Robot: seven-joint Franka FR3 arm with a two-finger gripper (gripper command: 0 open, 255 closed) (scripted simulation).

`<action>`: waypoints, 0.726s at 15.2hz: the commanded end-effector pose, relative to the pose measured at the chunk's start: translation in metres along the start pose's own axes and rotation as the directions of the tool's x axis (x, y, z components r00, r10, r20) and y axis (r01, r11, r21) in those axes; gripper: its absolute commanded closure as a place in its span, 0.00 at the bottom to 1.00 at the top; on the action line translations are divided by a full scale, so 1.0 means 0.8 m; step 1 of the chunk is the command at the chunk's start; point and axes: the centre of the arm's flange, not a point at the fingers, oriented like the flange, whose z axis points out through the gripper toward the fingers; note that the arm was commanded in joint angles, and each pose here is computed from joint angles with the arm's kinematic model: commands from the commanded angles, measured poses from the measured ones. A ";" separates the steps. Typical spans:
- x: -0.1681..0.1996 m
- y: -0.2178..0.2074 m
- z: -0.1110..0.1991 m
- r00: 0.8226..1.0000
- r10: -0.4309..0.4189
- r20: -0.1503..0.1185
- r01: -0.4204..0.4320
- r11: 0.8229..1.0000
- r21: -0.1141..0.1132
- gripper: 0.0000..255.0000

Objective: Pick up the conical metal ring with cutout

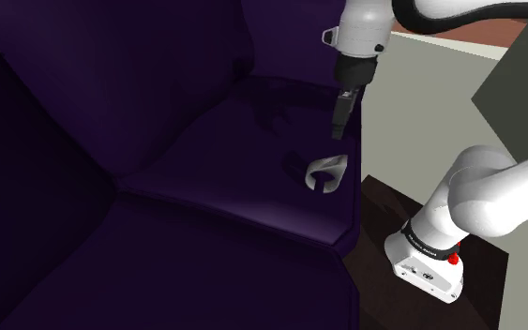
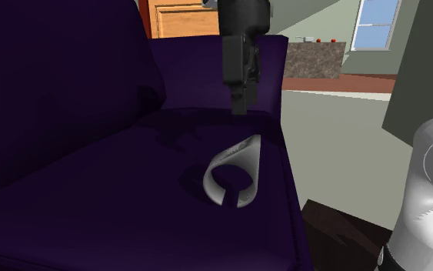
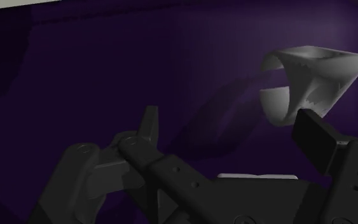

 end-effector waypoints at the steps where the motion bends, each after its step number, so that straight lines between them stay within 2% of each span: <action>1: 0.008 -0.035 0.014 0.998 -0.048 0.036 0.049 0.999 -0.017 0.00; 6: 0.016 -0.116 0.045 0.980 -0.157 0.119 0.164 0.985 -0.048 0.00; 11: 0.019 -0.114 0.078 0.980 -0.157 0.119 0.164 0.985 -0.048 0.00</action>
